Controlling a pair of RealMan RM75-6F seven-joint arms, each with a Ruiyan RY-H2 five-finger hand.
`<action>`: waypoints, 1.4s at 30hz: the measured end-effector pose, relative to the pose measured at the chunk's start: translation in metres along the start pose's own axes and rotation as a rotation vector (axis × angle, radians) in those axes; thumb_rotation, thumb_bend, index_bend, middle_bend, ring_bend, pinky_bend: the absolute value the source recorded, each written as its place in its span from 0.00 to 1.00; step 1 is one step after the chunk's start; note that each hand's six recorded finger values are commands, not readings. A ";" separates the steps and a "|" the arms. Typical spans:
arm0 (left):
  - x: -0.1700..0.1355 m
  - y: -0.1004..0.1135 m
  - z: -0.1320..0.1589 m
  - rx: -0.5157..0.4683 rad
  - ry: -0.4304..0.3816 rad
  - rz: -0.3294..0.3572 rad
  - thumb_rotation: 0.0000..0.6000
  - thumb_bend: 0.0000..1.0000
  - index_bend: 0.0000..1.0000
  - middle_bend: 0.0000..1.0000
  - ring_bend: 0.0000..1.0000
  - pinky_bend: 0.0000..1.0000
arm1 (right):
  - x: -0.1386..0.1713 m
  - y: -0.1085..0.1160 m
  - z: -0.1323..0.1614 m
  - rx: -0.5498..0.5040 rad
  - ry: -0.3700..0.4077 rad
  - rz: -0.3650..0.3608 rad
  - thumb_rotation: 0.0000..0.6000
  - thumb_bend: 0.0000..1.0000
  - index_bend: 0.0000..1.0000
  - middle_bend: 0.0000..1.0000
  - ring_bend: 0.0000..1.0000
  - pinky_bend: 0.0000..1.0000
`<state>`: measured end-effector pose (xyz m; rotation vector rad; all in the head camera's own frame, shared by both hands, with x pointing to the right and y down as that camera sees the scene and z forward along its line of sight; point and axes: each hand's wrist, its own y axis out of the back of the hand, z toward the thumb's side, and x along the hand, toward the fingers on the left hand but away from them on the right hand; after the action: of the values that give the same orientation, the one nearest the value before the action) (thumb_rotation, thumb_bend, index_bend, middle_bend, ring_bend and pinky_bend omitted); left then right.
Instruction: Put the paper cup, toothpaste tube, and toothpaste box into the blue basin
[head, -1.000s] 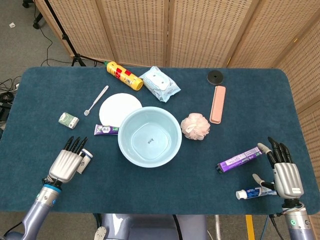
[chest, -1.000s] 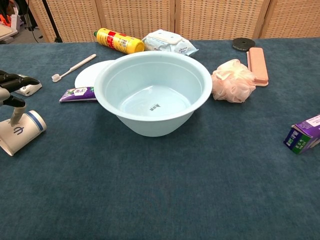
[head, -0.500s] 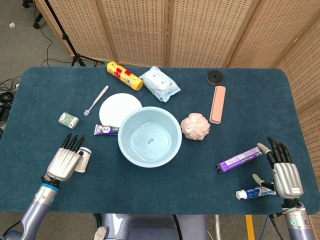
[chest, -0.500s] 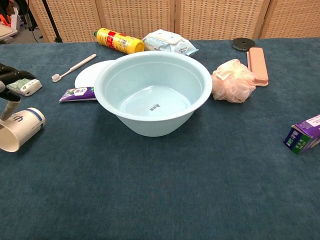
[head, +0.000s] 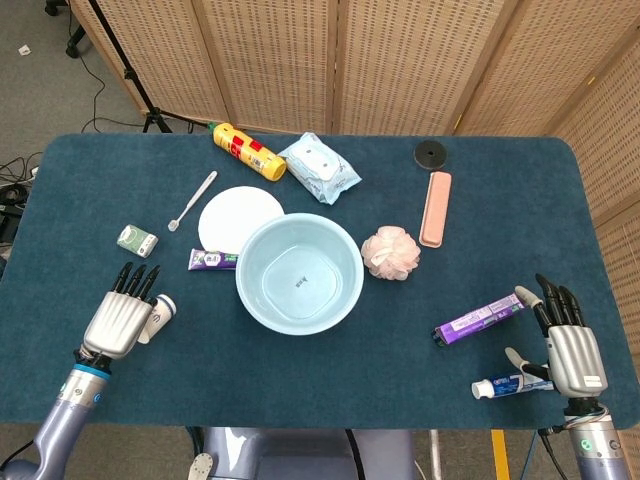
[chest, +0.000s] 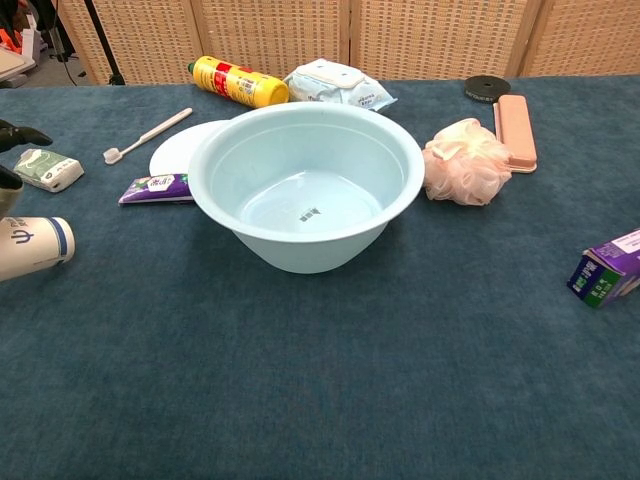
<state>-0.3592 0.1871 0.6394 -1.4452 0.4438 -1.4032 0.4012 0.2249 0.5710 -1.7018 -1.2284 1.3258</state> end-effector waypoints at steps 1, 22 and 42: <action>0.000 0.002 -0.002 -0.004 0.004 0.005 1.00 0.39 0.69 0.15 0.11 0.09 | 0.000 0.000 0.000 -0.001 0.000 0.000 1.00 0.21 0.15 0.00 0.00 0.00; 0.044 0.116 0.017 -0.034 -0.028 0.201 1.00 0.40 0.70 0.16 0.11 0.09 | -0.005 0.002 -0.008 -0.036 -0.026 -0.006 1.00 0.21 0.15 0.00 0.00 0.00; 0.115 0.173 0.135 -0.052 -0.164 0.260 1.00 0.37 0.70 0.16 0.11 0.09 | -0.012 0.007 -0.031 -0.092 -0.088 -0.012 1.00 0.21 0.15 0.00 0.00 0.00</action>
<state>-0.1444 0.0774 0.5822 -1.4726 0.5453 -1.0653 0.4326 0.2131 0.5775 -1.7120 -1.3665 1.3690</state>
